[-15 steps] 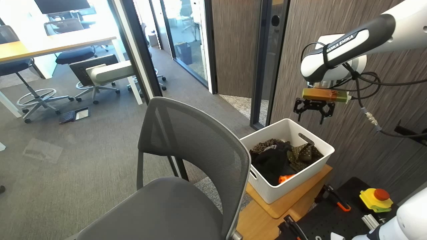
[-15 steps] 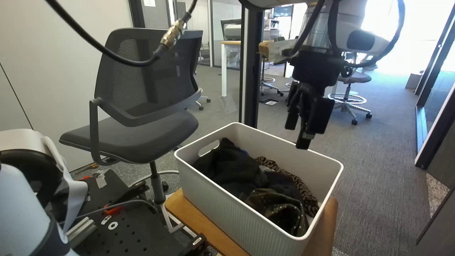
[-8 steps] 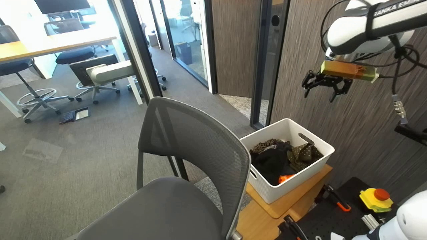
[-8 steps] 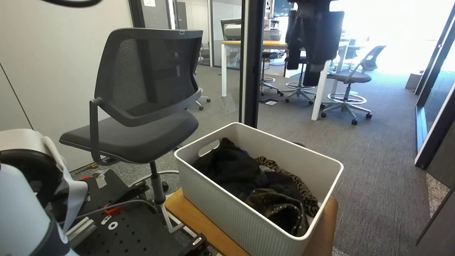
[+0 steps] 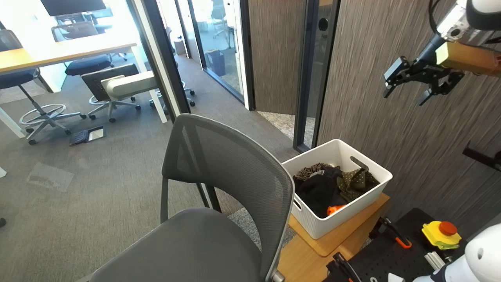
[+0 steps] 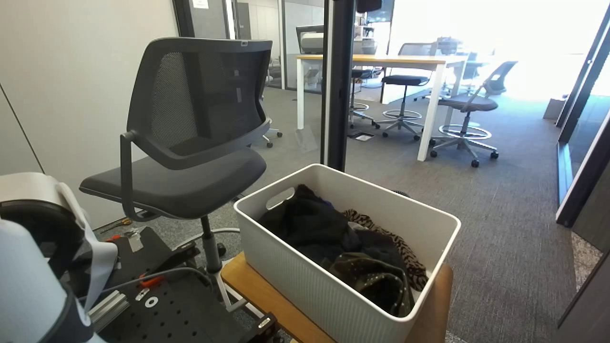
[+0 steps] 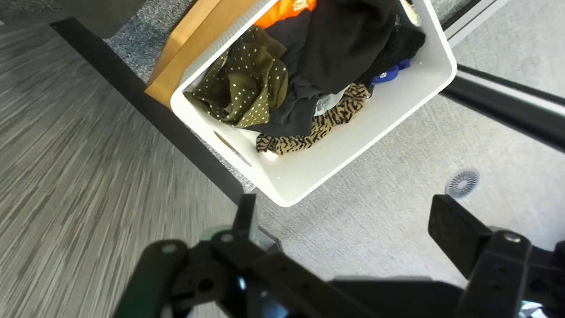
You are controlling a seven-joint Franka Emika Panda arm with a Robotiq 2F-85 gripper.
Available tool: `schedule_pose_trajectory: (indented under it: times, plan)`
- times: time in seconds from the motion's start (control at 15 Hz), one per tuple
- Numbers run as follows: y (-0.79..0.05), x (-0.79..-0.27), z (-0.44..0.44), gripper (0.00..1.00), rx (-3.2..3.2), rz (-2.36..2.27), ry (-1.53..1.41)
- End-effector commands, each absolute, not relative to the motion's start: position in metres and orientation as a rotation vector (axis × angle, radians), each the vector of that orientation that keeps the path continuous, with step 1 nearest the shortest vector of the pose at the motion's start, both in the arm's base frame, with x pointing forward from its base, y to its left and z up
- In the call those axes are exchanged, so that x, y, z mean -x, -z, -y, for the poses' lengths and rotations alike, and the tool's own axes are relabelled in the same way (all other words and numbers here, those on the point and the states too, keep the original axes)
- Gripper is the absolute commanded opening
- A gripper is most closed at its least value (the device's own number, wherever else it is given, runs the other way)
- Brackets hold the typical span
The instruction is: Pick up the sock with green and white dots from the chair's headrest and place it inside the box
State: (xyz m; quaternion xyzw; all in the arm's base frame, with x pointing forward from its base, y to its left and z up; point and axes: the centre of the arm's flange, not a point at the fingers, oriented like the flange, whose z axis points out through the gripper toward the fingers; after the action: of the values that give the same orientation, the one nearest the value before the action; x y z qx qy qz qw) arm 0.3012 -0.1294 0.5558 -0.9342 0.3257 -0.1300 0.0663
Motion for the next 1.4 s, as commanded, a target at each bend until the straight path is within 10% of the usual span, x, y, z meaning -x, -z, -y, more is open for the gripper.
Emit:
schedule_pose_trajectory:
  times: [0.0,1.33]
  plan:
    - [-0.553,-0.261,0.103,1.0,2.787,-0.735,0.416]
    - [-0.523,-0.223,0.053,1.0,2.978,-0.62,0.196]
